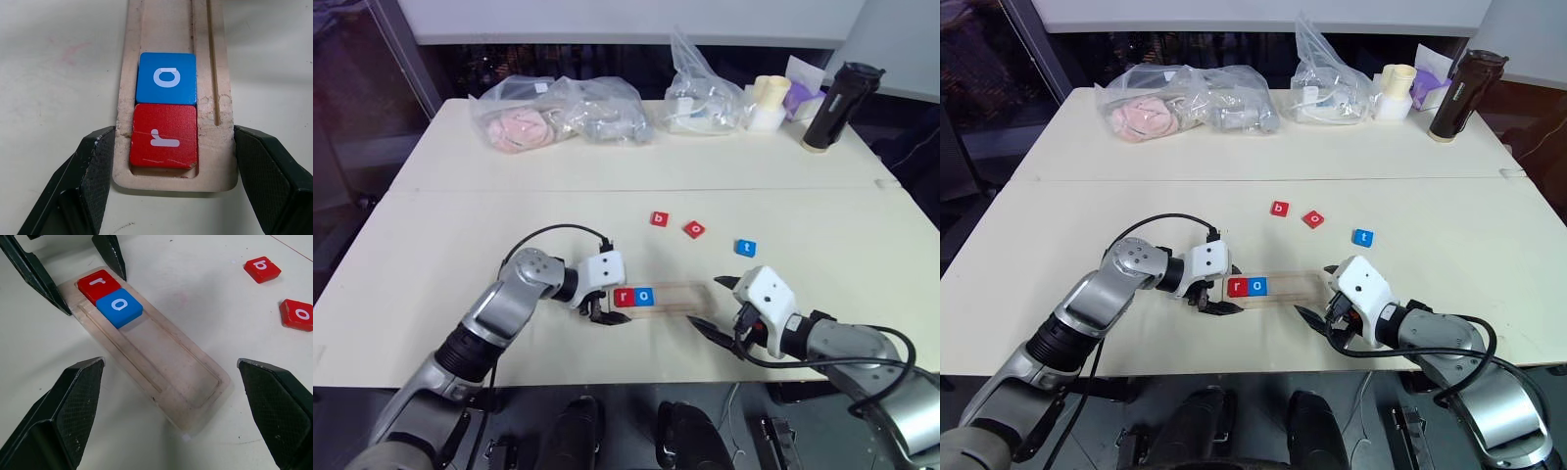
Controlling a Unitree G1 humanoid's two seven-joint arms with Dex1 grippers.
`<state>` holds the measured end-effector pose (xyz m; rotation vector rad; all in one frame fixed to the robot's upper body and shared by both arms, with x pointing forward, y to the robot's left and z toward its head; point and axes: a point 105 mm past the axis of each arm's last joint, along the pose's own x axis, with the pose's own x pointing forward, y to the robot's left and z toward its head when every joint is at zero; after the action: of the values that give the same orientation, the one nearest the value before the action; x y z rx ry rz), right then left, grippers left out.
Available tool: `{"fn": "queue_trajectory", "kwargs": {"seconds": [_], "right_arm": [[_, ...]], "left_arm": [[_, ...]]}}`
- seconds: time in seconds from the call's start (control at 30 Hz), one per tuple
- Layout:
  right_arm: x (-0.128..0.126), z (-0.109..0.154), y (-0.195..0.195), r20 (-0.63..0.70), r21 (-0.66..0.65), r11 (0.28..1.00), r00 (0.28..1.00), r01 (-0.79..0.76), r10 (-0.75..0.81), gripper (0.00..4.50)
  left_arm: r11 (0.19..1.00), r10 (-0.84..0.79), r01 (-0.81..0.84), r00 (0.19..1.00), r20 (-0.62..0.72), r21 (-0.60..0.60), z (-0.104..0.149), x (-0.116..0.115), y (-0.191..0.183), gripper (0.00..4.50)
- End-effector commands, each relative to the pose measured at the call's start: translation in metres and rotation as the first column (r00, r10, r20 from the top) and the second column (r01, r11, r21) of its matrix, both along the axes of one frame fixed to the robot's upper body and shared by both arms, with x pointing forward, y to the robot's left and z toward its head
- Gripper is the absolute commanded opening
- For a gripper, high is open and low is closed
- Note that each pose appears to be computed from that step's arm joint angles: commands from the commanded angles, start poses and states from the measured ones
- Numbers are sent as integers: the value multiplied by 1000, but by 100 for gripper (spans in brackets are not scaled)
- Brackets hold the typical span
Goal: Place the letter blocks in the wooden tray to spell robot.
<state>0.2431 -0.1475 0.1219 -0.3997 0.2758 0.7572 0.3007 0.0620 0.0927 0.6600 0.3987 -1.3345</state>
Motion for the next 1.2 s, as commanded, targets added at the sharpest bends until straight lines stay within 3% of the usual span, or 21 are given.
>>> {"fn": "queue_trajectory", "kwargs": {"seconds": [0.03, 0.7, 1.0, 1.2], "right_arm": [[1, 8, 1, 33, -2, 1000, 999, -5, 5, 450], [4, 8, 4, 30, 5, 1000, 999, -21, 21, 450], [6, 8, 5, 30, 4, 1000, 999, -28, 27, 450], [12, 16, 10, 65, 31, 999, 998, -29, 27, 450]], "left_arm": [[999, -37, 37, 999, 4, 23, -7, -5, -2, 448], [998, 41, -36, 996, 82, -57, 23, 14, 8, 448], [995, -35, 39, 999, 41, -94, 35, 0, 5, 448], [991, 2, 6, 998, 60, -132, 63, 9, 19, 448]]}}
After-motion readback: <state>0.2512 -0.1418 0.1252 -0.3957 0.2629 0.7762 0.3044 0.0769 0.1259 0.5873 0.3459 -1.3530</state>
